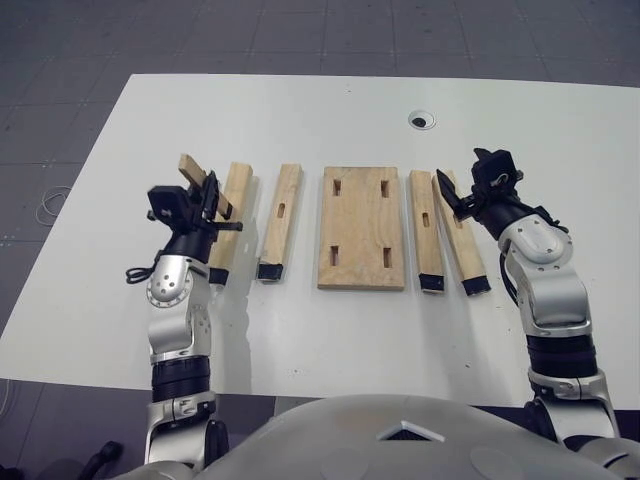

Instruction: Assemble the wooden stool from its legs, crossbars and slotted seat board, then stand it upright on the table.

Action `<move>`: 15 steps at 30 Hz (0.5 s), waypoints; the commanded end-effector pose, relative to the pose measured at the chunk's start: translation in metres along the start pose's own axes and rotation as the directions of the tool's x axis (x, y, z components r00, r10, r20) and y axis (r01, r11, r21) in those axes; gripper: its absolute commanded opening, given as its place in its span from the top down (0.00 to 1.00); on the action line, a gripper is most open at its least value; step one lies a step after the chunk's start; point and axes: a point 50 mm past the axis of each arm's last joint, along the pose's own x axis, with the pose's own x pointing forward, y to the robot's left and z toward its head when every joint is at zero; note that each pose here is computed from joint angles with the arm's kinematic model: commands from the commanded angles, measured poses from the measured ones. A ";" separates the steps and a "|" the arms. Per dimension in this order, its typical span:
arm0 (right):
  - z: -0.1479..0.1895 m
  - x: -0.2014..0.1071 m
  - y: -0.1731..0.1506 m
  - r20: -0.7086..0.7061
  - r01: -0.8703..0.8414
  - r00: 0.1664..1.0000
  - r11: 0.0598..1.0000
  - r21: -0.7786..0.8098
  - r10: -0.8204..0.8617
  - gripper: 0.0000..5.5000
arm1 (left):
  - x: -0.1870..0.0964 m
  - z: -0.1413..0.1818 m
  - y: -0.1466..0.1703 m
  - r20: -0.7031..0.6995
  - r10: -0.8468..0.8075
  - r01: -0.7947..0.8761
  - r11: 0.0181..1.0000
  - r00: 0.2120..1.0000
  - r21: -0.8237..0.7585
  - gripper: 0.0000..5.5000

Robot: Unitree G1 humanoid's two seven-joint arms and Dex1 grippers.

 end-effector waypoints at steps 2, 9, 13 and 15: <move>0.001 0.001 0.002 0.000 -0.008 1.000 1.000 0.005 0.008 0.38 | 0.016 0.031 -0.005 0.087 -0.029 0.027 0.999 0.996 0.022 0.92; 0.002 0.002 0.000 -0.001 -0.009 1.000 1.000 0.002 0.009 0.38 | 0.000 -0.007 -0.009 -0.055 -0.036 0.036 0.999 0.998 -0.004 0.92; 0.002 0.001 0.000 -0.002 -0.010 1.000 1.000 0.001 0.010 0.38 | -0.009 -0.026 -0.014 -0.109 -0.046 0.045 0.999 0.993 -0.016 0.92; 0.002 0.000 0.000 -0.002 -0.011 1.000 1.000 0.000 0.011 0.38 | -0.012 -0.031 -0.015 -0.121 -0.044 0.043 0.999 0.992 -0.014 0.92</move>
